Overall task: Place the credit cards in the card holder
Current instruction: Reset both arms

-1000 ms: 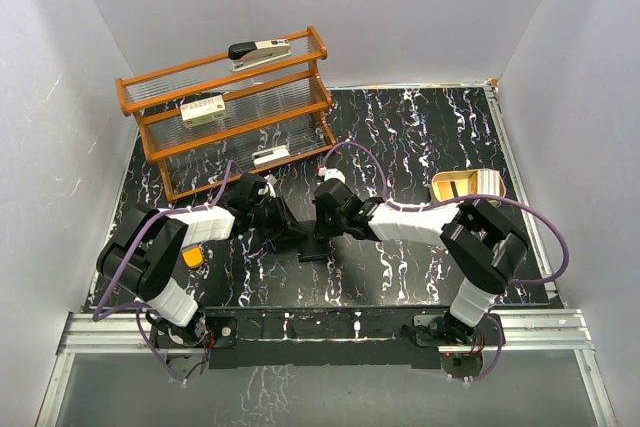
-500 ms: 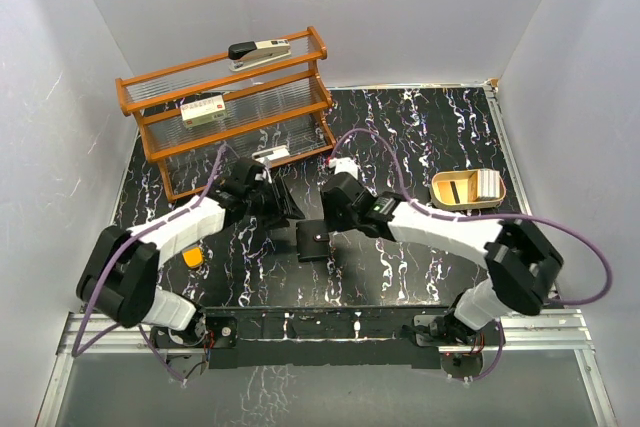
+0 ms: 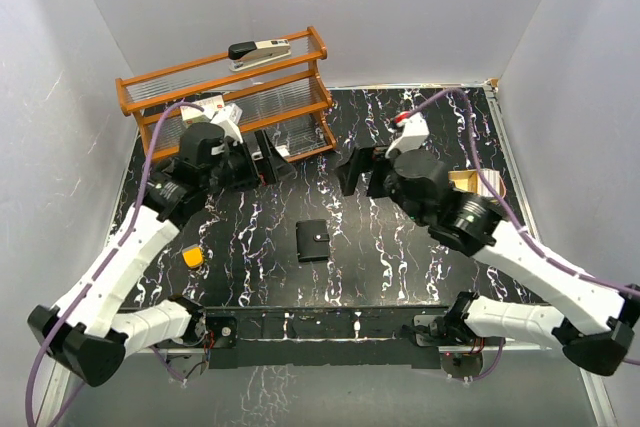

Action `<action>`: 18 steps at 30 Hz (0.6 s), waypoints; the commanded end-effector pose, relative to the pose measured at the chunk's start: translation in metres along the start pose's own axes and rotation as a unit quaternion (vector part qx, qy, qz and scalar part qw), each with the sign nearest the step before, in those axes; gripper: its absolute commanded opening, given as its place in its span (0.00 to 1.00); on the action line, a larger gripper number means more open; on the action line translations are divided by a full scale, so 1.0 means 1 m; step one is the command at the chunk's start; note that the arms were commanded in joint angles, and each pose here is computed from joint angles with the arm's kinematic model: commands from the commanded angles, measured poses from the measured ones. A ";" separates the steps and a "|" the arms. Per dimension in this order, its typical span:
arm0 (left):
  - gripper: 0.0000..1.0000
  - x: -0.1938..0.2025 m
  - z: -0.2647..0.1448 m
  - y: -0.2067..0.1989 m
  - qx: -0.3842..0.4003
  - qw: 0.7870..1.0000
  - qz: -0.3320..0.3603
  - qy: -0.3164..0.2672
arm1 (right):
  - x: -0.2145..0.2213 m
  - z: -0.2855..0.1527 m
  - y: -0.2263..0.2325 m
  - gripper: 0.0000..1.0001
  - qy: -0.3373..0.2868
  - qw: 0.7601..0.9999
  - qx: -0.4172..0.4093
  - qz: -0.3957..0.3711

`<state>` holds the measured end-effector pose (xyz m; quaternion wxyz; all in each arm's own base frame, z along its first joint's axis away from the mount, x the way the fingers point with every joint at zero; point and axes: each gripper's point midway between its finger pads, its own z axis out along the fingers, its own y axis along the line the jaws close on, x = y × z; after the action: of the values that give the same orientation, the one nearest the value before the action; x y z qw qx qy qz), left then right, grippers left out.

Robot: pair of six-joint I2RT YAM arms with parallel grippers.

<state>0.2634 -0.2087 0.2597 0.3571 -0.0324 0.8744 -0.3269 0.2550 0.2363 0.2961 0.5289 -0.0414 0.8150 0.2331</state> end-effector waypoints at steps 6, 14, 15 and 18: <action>0.99 -0.020 -0.060 -0.024 0.046 0.995 0.063 -0.066 | -0.049 -0.044 0.001 0.98 -0.067 0.996 -0.018 0.062; 0.99 -0.008 -0.068 -0.009 0.039 0.994 0.053 -0.087 | -0.025 -0.042 -0.005 0.98 -0.055 0.995 -0.028 0.079; 0.99 -0.006 -0.067 -0.006 0.036 0.994 0.052 -0.085 | -0.022 -0.041 -0.006 0.98 -0.055 0.995 -0.027 0.080; 0.99 0.002 -0.063 0.000 0.031 0.996 0.045 -0.076 | -0.013 -0.038 -0.006 0.98 -0.045 0.996 -0.032 0.074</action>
<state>0.2218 -0.1775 0.3041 0.4448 0.0004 0.8276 -0.3424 0.2308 0.2084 0.3065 0.5335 0.0056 0.8013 0.2706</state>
